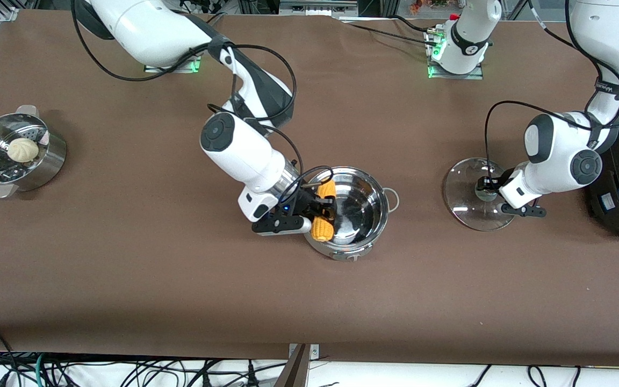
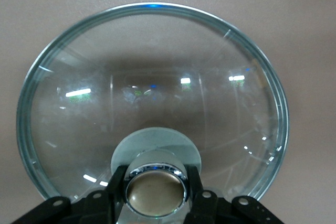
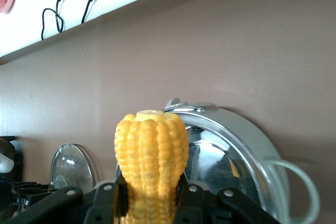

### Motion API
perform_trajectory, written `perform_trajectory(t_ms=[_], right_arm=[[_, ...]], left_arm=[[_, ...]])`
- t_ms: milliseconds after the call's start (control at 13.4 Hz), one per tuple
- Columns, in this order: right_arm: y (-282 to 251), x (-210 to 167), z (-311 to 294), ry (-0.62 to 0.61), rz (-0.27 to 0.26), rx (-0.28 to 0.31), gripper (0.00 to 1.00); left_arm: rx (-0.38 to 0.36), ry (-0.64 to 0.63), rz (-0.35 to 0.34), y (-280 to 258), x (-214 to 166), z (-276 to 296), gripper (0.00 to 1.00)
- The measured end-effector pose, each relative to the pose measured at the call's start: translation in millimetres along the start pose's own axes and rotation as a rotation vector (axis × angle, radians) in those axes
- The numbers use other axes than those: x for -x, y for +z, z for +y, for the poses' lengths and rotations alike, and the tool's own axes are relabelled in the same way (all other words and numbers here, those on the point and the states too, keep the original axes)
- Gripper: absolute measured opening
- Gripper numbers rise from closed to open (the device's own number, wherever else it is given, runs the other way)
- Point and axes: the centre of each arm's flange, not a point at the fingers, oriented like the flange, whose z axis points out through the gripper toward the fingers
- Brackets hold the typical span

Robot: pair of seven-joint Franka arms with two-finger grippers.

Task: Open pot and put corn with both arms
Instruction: 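Carry the corn over the pot while the left gripper sets the lid down, then lower the corn into the pot and open the right gripper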

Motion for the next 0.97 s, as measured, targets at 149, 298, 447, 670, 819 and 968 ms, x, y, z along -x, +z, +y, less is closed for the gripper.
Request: perform_trajectory(t_ms=[149,298,447,670,819,968], right_arm=[[21,10,-1,0.026,0.010,-0.022,0.32],[40,20,-1,0.037,0.005,-0.031,0.32],[53,28,0,0.038,-0.002,-0.034,0.32],[66,34,4,0.044,-0.011,-0.031,0.32],[77,35,12,0.051,-0.011,-0.030,0.32],[89,36,20,0.060,-0.005,-0.035,0.32]], left_arm=[[0.001,-0.010,0.004,-1,-1,-6,0.65],[0.002,-0.020,0.012,-5,-2,-12,0.84],[-0.003,-0.031,0.042,-21,-9,-15,1.00],[-0.016,-0.071,0.096,-95,-16,-11,1.00],[-0.031,-0.077,0.137,-161,-6,-4,1.00],[-0.042,-0.080,0.142,-233,16,4,1.00]])
